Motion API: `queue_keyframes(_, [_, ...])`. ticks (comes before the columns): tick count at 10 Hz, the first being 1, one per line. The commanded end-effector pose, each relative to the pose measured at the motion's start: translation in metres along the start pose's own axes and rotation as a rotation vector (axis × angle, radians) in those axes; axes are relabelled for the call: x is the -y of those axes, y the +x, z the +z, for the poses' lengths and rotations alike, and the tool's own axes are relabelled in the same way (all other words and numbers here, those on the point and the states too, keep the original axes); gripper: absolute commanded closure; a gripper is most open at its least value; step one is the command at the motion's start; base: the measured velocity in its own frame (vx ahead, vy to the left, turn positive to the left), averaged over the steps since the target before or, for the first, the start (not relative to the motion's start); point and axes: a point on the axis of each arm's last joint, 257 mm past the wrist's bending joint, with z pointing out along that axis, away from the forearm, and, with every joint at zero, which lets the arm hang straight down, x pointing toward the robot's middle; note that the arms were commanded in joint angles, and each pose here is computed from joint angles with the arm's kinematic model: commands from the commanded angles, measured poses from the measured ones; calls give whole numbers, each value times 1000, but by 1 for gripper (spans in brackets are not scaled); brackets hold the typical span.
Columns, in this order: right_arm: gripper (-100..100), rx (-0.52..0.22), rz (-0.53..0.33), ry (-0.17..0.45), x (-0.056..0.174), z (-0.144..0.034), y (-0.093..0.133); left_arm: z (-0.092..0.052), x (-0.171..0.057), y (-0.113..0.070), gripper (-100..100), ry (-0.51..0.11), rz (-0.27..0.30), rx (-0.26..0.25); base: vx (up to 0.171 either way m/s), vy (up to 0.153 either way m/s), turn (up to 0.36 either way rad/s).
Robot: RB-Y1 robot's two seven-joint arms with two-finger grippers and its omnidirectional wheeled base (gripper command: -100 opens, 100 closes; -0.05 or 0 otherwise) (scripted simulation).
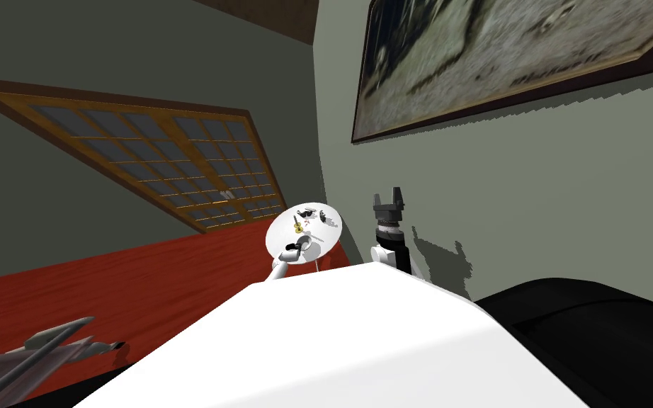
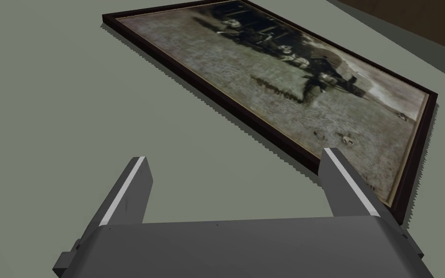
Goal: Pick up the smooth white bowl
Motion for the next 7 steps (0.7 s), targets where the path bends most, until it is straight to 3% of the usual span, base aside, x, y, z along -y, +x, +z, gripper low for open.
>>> queue_keyframes(1, [0, 0, 0, 0, 0, 0, 0, 0, 0, 0, 100, 0, 0, 0, 0, 0, 0])
queue_keyframes(3, [0, 0, 0, 0, 0, 0, 0, 0, 1, 0, 100, 2, 2, 0, 0, 0, 0])
queue_keyframes(4, [0, 0, 0, 0, 0, 0, 0, 0, 2, 0, 0, 3, 3, 0, 0, 0, 0])
queue_keyframes(5, [0, 0, 0, 0, 0, 0, 0, -2, 3, -9, 100, -10, 6, 13, -62, -49, 51])
queue_keyframes(7, [0, 0, 0, 0, 0, 0, 0, -4, 10, -14, 100, -13, 12, 20, -58, -71, 33])
